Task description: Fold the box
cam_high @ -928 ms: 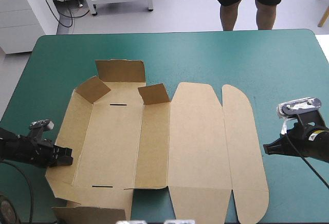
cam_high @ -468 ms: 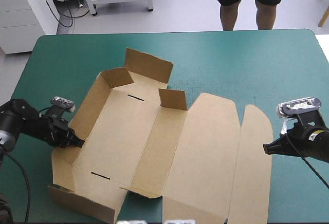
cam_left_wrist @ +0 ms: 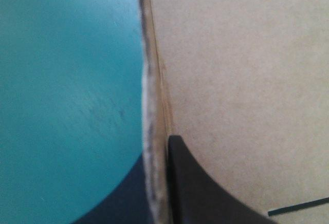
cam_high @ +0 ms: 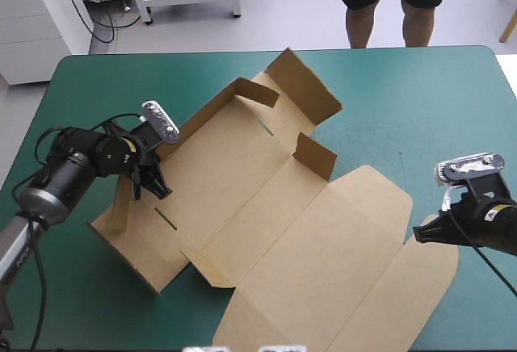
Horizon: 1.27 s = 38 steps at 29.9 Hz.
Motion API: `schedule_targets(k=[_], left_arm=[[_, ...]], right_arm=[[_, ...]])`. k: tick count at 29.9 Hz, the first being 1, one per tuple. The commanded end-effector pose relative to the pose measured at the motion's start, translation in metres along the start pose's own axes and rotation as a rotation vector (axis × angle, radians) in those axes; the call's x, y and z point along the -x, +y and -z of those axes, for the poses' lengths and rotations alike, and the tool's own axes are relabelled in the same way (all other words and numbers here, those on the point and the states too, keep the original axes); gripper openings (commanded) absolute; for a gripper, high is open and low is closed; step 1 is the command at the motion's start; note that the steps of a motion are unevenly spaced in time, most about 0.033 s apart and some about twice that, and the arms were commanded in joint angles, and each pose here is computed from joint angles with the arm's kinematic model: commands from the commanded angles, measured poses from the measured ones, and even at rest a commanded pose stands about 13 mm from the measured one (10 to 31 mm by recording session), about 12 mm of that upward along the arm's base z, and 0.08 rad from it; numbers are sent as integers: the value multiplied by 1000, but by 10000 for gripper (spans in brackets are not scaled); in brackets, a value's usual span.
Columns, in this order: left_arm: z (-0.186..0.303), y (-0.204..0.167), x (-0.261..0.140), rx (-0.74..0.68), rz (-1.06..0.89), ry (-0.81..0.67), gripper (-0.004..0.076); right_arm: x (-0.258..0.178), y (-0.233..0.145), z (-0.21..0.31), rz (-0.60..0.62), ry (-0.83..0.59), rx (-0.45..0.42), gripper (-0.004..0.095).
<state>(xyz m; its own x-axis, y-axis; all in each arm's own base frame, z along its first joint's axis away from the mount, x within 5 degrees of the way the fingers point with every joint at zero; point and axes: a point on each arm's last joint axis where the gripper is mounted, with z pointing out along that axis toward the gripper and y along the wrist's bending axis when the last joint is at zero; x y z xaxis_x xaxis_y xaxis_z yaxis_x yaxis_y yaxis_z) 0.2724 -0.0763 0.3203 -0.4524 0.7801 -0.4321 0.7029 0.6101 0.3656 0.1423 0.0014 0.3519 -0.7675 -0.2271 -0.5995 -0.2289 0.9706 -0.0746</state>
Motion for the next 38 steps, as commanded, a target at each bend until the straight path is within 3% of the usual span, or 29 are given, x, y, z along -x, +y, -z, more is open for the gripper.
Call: schedule_targets(k=[1, 9, 13, 18, 25, 35, 38], left_arm=[[18, 2, 34, 167, -159, -149, -8], [5, -32, 79, 288, -517, -259, -8], [2, -41, 95, 319, -526, -343, -8], [0, -44, 107, 404, -632, -360, -8], [5, -40, 112, 501, -624, -393, -8], [12, -89, 129, 466, -780, -469, -8], [10, -94, 129, 448, -744, -469, -8]], right_arm=[[7, -2, 7, -6, -61, -17, -2], [6, -1, 7, -7, -55, -12, -2], [6, -1, 7, -7, -53, -11, -2], [6, -1, 7, -7, -50, -10, -2], [6, -1, 7, -7, -50, -10, -3], [6, -1, 7, -7, -50, -10, -2], [6, -1, 7, -7, -48, -9, -2]])
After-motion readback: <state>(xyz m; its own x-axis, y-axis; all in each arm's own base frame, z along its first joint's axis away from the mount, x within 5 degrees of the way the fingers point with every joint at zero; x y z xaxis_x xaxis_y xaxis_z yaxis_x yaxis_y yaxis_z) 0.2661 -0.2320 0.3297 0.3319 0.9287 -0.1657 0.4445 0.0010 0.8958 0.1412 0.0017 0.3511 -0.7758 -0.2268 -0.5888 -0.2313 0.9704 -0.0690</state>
